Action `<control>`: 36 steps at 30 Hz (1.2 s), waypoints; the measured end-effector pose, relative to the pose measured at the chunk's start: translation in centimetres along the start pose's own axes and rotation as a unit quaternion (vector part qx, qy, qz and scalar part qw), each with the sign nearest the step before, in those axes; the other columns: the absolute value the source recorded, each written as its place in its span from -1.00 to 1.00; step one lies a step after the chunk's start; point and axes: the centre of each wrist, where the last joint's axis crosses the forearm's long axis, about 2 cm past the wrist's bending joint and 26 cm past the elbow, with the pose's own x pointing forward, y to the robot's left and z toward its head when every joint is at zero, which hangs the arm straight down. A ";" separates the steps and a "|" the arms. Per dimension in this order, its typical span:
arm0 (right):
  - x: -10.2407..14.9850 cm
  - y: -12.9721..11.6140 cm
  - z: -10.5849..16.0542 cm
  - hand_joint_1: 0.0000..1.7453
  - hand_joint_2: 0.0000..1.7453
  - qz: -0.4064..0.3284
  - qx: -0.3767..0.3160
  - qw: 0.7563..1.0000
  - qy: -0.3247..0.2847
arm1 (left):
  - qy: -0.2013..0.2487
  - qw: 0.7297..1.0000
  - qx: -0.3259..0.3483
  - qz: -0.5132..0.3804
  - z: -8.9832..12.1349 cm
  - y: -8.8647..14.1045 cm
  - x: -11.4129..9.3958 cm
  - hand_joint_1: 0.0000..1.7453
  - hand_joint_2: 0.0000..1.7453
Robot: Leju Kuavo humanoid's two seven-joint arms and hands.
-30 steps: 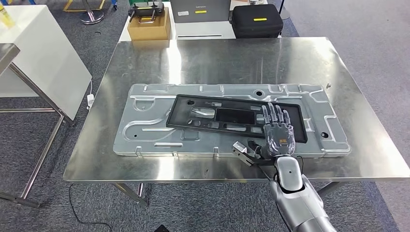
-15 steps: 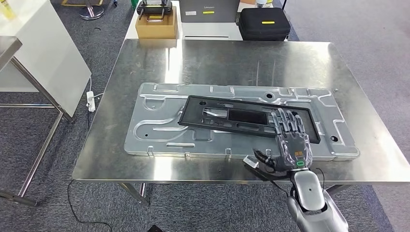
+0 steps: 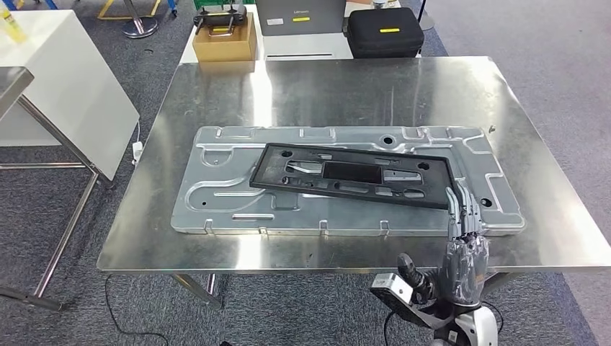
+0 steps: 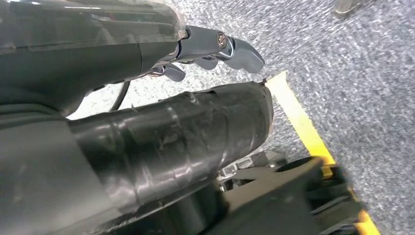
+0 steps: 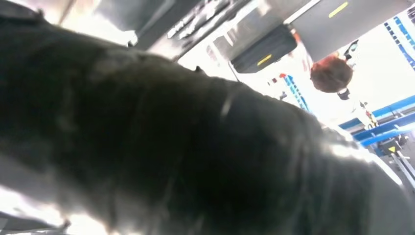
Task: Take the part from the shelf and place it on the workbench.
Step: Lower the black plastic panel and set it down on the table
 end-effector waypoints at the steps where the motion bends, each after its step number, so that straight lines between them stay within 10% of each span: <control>1: 0.2 0.1 0.2 -1.00 -1.00 -0.007 -0.001 1.000 0.003 | 0.001 1.000 0.000 0.001 0.0 0.0 -0.1 -1.00 -1.00; 36: 1.7 -0.4 4.8 -1.00 -1.00 -0.095 -0.042 0.990 0.097 | 0.015 1.000 0.005 0.009 0.2 0.0 -0.8 -1.00 -1.00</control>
